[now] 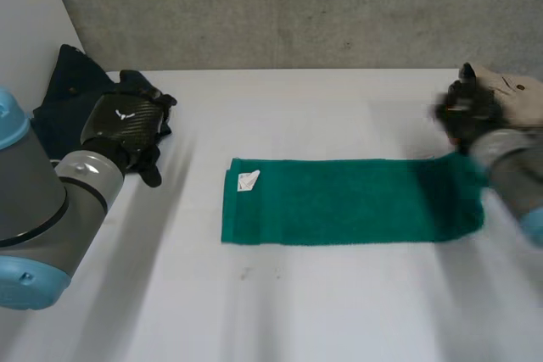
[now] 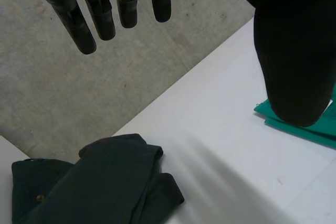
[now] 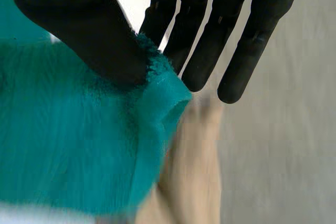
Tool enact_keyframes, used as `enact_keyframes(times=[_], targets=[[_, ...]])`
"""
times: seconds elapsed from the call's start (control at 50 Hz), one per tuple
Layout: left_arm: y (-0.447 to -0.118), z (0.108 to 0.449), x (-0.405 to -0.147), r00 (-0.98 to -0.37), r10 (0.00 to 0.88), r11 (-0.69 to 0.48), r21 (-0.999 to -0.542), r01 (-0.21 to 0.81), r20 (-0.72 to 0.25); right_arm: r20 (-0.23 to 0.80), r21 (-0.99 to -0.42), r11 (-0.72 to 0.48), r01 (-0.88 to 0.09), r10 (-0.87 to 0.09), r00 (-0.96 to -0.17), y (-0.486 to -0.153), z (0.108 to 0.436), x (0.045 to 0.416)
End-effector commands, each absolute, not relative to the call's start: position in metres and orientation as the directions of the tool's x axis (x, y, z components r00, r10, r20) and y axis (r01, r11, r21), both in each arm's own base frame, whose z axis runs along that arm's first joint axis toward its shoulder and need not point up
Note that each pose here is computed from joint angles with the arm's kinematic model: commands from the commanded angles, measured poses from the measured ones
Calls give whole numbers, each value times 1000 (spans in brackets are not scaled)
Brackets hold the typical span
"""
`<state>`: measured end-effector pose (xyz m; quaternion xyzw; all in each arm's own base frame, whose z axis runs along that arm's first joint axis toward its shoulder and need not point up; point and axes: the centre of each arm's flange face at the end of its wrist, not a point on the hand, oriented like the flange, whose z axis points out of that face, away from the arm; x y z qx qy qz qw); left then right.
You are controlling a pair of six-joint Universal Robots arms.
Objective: Fold the laundry.
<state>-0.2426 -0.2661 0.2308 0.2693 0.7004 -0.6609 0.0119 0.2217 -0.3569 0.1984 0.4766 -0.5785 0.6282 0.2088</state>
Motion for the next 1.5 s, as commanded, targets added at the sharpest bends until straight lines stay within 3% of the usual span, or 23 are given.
enact_keyframes(times=[0.02, 0.16, 0.2, 0.32, 0.38, 0.4, 0.44, 0.46, 0.52, 0.54, 0.64, 0.76, 0.86, 0.98, 1.02, 1.08, 1.14, 1.22, 1.24, 1.32, 1.36, 1.42, 1.5], targets=[[-257, 234, -239, -856, 359, -21, -920, 392, -373, 872, -485, -672, -559, -417, -256, -252, 170, 365], [-252, 227, -237, -852, 368, 0, -917, 400, -372, 884, -443, -797, -410, -466, -49, -182, 112, 418], [-251, 225, -237, -851, 370, 5, -916, 402, -372, 881, -440, -803, -401, -472, -22, -173, 102, 421], [-251, 224, -237, -850, 373, 5, -916, 402, -371, 863, -471, -763, -443, -504, -49, -174, 102, 415], [-251, 226, -237, -850, 373, 0, -916, 401, -372, 820, -549, -690, -472, -552, -148, -181, 122, 403], [-252, 227, -238, -851, 372, -2, -917, 400, -372, 783, -610, -630, -480, -570, -247, -198, 145, 389], [-253, 229, -238, -851, 370, -9, -918, 397, -372, 727, -681, -558, -474, -587, -355, -215, 168, 372], [-253, 230, -239, -852, 369, -13, -918, 395, -372, 660, -750, -488, -447, -599, -454, -230, 187, 356], [-253, 233, -240, -851, 370, -23, -920, 392, -372, 540, -838, -348, -420, -636, -551, -244, 190, 332], [-253, 233, -241, -851, 370, -25, -920, 392, -372, 460, -879, -247, -409, -665, -588, -248, 185, 321], [-252, 235, -243, -848, 376, -34, -921, 389, -372, 321, -902, -3, -431, -673, -667, -261, 169, 286], [-250, 234, -248, -846, 381, -55, -922, 382, -373, 356, -832, 123, -540, -629, -691, -280, 142, 244], [-246, 233, -253, -839, 396, -63, -923, 381, -373, 488, -728, 98, -678, -619, -615, -286, 121, 231], [-243, 236, -255, -838, 397, -73, -923, 377, -374, 622, -714, 0, -700, -460, -634, -309, 136, 232], [-242, 237, -254, -839, 393, -75, -923, 378, -375, 661, -712, -89, -696, -420, -622, -308, 151, 246], [-241, 242, -253, -842, 388, -88, -924, 372, -375, 714, -688, -281, -669, -428, -555, -280, 179, 289], [-239, 249, -252, -845, 382, -106, -926, 363, -375, 733, -673, -396, -624, -471, -491, -253, 186, 323], [-236, 250, -251, -846, 380, -108, -926, 361, -374, 733, -663, -512, -546, -591, -337, -205, 160, 369], [-236, 250, -251, -846, 380, -106, -926, 361, -374, 731, -659, -553, -510, -630, -262, -186, 148, 382], [-235, 245, -251, -844, 387, -93, -927, 365, -371, 718, -649, -587, -483, -684, -134, -159, 118, 396], [-236, 243, -251, -843, 391, -88, -926, 367, -371, 711, -651, -577, -493, -690, -131, -160, 113, 396], [-236, 246, -255, -841, 395, -99, -927, 361, -370, 690, -684, -540, -491, -697, -194, -167, 122, 398], [-238, 250, -270, -836, 419, -121, -934, 336, -355, 583, -798, -413, -439, -715, -386, -190, 157, 386]])
